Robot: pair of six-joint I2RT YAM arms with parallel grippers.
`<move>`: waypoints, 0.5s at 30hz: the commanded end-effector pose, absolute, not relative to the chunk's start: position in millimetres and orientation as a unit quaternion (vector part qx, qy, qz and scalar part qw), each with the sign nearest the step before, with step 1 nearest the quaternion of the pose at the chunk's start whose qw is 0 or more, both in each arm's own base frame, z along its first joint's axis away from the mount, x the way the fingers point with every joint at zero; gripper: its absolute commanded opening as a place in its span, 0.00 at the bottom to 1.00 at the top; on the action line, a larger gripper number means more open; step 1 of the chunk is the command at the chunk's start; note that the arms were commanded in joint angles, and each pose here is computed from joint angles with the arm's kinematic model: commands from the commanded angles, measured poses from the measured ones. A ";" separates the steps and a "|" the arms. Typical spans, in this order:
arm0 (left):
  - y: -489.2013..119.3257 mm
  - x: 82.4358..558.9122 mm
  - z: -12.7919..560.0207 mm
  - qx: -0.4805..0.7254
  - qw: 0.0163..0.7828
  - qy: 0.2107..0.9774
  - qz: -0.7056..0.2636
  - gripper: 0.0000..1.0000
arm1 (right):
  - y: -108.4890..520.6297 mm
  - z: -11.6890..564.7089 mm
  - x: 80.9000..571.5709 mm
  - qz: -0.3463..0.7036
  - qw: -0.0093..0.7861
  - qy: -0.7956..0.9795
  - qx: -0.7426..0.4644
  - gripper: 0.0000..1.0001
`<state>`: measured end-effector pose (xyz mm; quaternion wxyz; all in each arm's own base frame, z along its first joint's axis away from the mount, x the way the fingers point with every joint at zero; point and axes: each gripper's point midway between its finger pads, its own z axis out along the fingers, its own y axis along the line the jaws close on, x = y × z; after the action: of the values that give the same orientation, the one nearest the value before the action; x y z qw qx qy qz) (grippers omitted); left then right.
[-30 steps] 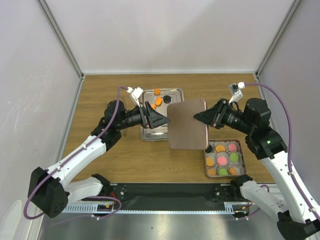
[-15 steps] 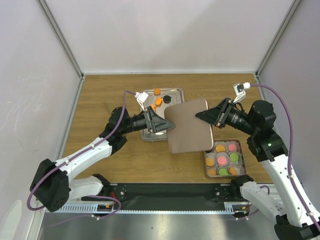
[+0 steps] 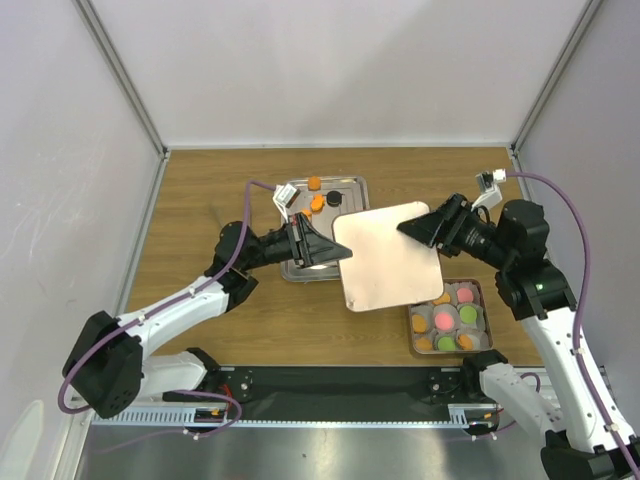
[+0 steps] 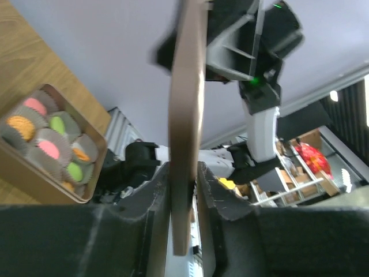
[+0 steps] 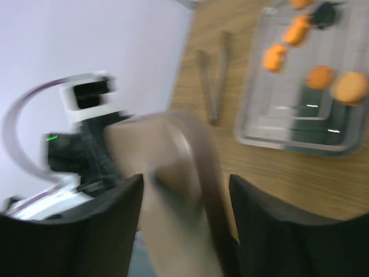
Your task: Pack the cookies
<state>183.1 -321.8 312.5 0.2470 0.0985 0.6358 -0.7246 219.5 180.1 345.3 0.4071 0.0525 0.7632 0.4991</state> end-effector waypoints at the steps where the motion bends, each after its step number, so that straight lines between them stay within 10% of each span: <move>1: -322.3 174.4 331.0 0.116 0.268 0.598 -0.746 0.00 | 157.1 321.5 227.0 0.410 0.423 0.805 0.072 0.70; 8: -333.5 178.9 311.4 0.073 0.252 0.596 -0.759 0.00 | 109.6 291.4 230.2 0.273 0.440 0.846 0.129 0.95; 15: -364.0 177.9 287.2 0.045 0.204 0.583 -0.785 0.00 | 68.9 297.2 223.9 0.175 0.455 0.854 0.180 1.00</move>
<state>180.7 -357.6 261.1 0.1880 0.0447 0.6414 -0.7424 228.5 98.3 287.7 0.4318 0.1565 0.8539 0.2447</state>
